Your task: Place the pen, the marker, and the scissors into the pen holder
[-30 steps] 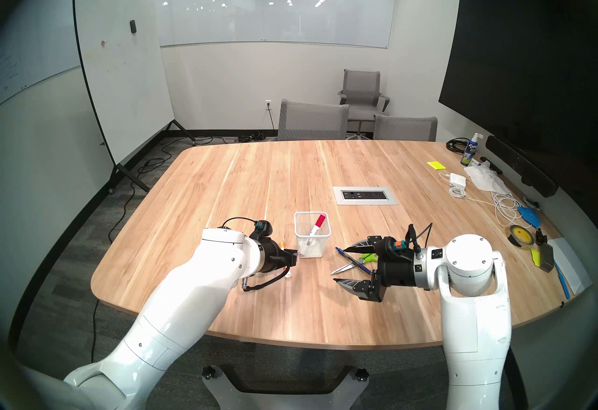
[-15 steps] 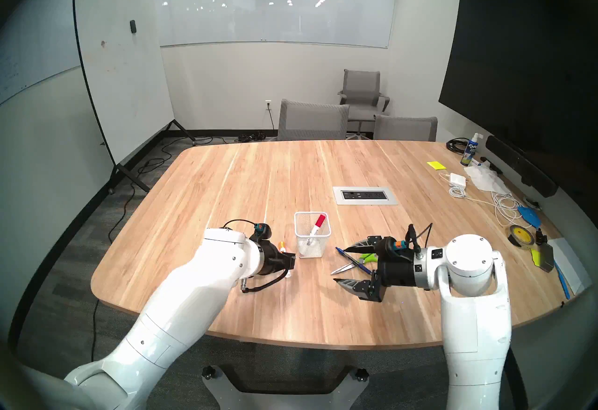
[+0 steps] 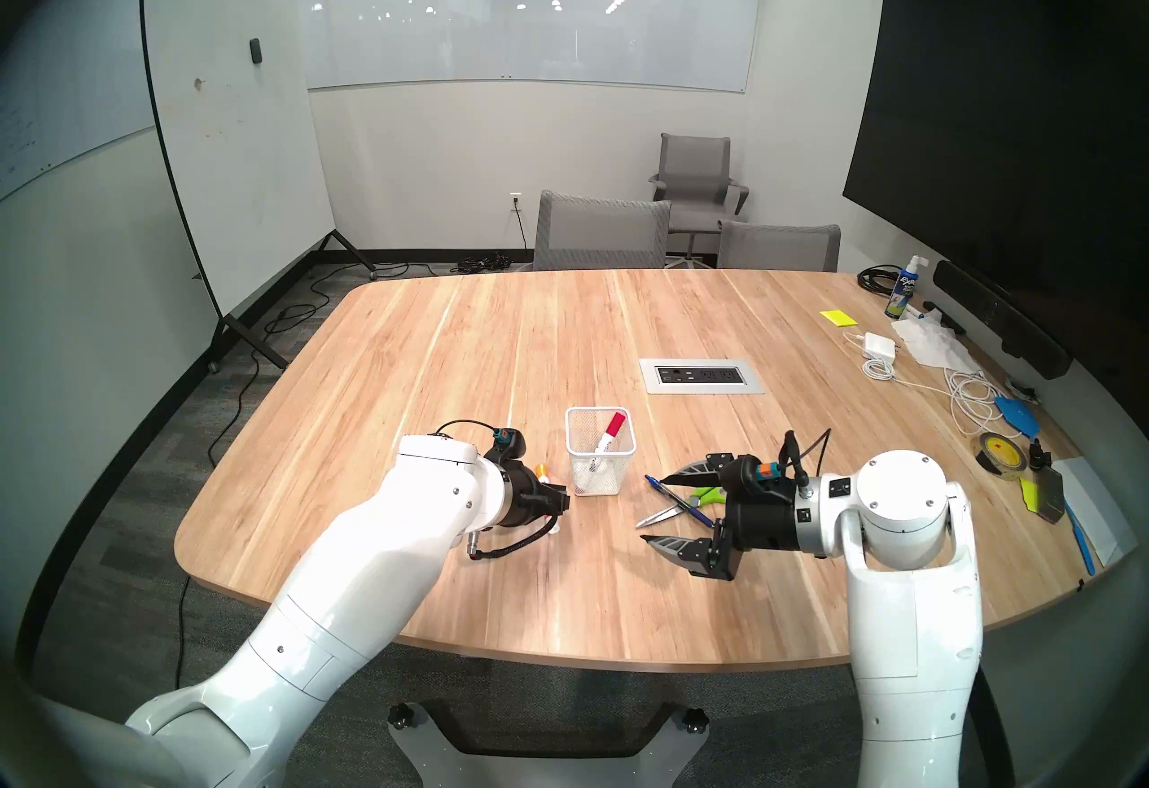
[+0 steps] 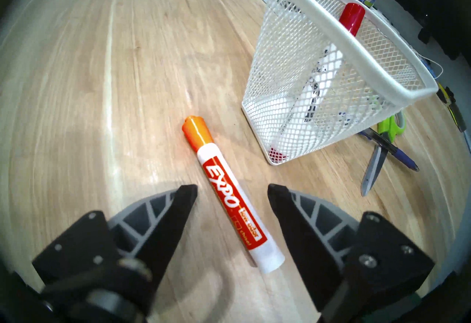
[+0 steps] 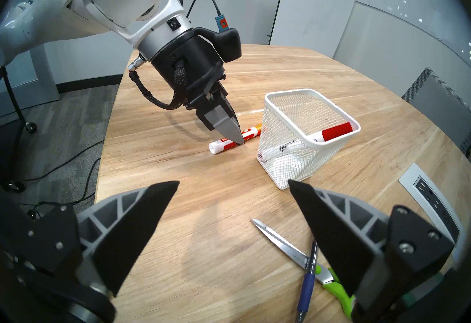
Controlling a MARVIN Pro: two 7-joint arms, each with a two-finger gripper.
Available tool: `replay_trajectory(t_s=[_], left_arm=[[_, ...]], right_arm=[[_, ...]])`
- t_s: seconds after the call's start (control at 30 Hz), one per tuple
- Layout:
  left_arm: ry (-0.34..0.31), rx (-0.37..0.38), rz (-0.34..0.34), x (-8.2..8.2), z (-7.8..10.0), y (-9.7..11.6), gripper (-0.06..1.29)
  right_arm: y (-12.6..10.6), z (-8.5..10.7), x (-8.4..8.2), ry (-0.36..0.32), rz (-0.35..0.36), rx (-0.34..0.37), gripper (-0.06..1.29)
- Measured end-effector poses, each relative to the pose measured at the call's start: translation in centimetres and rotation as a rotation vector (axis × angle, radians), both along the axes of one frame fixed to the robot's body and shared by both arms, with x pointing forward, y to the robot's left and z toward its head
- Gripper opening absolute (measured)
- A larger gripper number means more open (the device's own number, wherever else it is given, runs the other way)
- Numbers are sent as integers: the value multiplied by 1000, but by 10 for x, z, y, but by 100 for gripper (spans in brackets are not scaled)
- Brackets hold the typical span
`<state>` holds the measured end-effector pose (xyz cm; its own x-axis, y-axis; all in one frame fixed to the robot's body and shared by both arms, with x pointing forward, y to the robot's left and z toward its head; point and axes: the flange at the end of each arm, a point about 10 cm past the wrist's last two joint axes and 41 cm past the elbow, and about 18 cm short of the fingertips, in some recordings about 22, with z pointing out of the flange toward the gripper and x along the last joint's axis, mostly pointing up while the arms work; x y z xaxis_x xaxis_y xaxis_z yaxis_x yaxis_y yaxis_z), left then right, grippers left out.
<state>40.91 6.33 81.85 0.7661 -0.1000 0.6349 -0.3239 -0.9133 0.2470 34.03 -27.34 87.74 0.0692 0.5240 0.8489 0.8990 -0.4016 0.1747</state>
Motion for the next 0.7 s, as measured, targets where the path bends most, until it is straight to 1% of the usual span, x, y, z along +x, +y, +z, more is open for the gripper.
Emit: replay_trajectory(t_s=[0.13,0.7], left_arm=[[4,-1,-2,1,-1,-1,81],[25,-5,-7,2,-5,-3,81]], right_arm=[[0,0,0,0,0,0,123],[0,0,0,0,0,0,123]])
